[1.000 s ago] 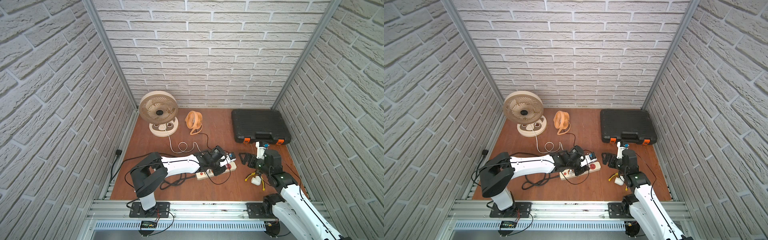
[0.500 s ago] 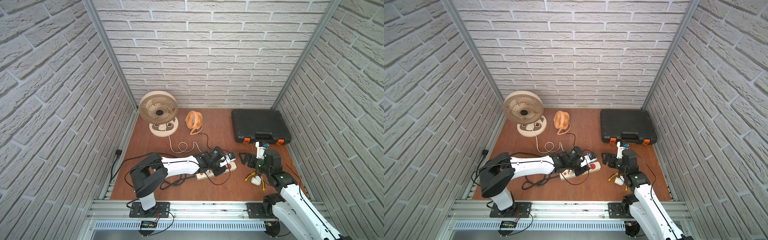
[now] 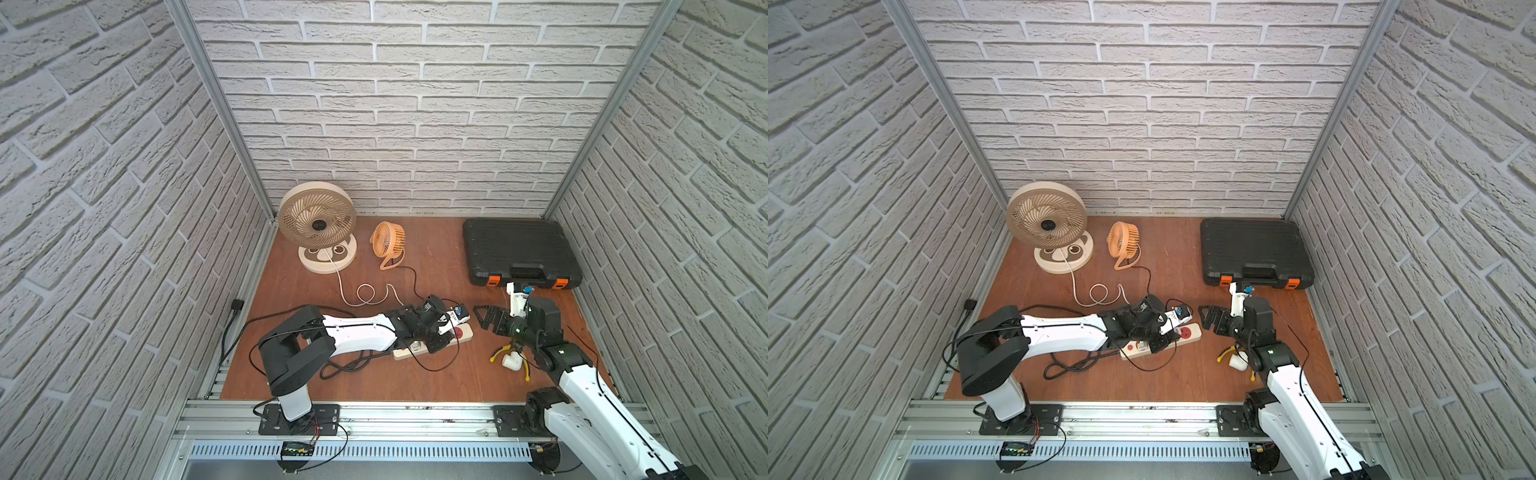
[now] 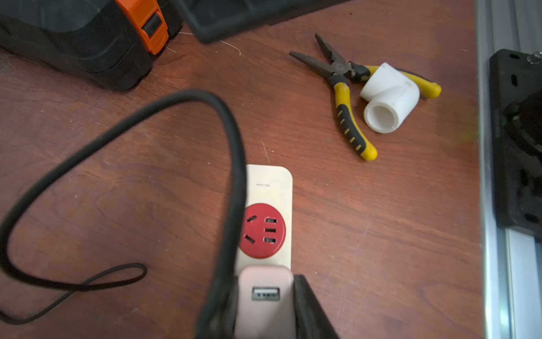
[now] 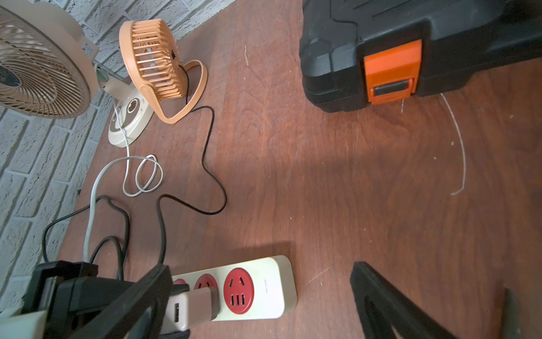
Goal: Plug the desk fan into the power strip
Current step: Insert the plug into the socket.
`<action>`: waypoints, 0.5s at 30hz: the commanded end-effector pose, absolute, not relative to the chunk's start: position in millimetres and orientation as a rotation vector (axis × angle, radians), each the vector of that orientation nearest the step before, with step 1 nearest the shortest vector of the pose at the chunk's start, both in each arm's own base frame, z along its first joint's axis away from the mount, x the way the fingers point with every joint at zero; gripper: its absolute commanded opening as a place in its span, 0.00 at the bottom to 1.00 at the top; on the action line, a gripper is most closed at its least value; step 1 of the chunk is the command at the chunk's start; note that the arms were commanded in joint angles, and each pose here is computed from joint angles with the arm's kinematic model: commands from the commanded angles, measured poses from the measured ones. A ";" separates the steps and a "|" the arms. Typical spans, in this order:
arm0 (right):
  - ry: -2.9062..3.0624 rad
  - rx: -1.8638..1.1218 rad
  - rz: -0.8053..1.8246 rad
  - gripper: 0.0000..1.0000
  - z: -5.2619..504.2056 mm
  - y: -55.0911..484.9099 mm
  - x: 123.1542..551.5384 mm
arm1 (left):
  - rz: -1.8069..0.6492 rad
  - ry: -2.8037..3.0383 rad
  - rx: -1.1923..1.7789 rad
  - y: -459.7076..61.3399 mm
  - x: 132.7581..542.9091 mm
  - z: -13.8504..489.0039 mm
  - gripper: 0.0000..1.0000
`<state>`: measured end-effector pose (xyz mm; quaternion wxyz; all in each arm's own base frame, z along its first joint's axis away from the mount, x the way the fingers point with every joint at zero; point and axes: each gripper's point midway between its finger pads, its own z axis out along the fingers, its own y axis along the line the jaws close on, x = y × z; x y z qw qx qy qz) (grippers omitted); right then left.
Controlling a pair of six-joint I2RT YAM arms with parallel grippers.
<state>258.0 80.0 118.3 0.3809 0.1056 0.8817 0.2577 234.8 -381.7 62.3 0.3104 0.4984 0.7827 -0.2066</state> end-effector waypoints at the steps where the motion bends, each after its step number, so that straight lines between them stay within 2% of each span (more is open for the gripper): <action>1: 2.228 0.234 0.715 0.98 121.5 87.5 261.5 | -0.240 2.473 1.450 -298.0 197.0 -48.1 0.00; 15: 2.259 0.207 0.780 0.95 115.3 97.5 263.5 | -0.222 2.439 1.473 -310.8 199.0 -41.3 0.00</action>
